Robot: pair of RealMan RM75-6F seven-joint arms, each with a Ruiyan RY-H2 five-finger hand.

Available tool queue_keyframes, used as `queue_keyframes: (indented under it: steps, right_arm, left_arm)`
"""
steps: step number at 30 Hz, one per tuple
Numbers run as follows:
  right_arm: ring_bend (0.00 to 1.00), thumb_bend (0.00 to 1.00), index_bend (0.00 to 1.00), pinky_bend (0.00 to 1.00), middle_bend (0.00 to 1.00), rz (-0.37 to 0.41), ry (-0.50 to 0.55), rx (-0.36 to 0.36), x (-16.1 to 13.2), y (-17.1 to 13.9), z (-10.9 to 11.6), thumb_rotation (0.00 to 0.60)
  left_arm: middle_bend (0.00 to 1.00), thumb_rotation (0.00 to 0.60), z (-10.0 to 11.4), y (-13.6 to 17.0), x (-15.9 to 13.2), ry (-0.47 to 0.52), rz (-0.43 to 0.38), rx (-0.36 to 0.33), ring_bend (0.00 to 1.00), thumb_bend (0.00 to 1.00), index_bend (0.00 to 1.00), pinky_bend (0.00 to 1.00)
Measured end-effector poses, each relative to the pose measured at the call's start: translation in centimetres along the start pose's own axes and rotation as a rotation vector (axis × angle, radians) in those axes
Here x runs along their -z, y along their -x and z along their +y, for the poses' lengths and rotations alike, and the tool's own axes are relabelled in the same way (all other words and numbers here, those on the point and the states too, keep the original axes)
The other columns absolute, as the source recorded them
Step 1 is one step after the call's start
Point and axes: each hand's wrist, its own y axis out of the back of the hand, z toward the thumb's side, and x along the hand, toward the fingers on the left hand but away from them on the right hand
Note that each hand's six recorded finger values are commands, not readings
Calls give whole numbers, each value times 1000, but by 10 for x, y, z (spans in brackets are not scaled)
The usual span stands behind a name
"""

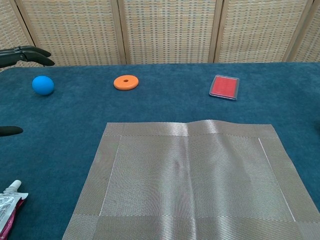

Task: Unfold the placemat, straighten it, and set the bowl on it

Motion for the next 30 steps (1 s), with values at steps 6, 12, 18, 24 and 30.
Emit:
queue_keyframes:
  steps: [6,12,18,24,30]
  right_arm:
    - [0,271,458,0,39,-51,-7,-75,8,1,-31,600]
    - [0,271,466,0,39,-60,-3,-120,5,1,-49,600]
    - [0,268,472,0,40,-72,-4,-137,8,2,-56,600]
    - [0,282,511,0,76,-94,-22,-158,15,8,-66,600]
    - [0,324,546,0,102,-111,-35,-170,21,16,-75,600]
  left_arm:
    - [0,600,-1,-1,3,-4,8,6,0,194,99,0]
    - [0,600,-2,-2,5,-7,13,11,0,195,99,0]
    - [0,600,-3,-2,4,-7,9,12,0,194,99,0]
    - [0,600,-3,-2,4,-5,12,13,0,195,99,0]
    - [0,600,-3,-3,6,-5,16,12,0,195,102,0]
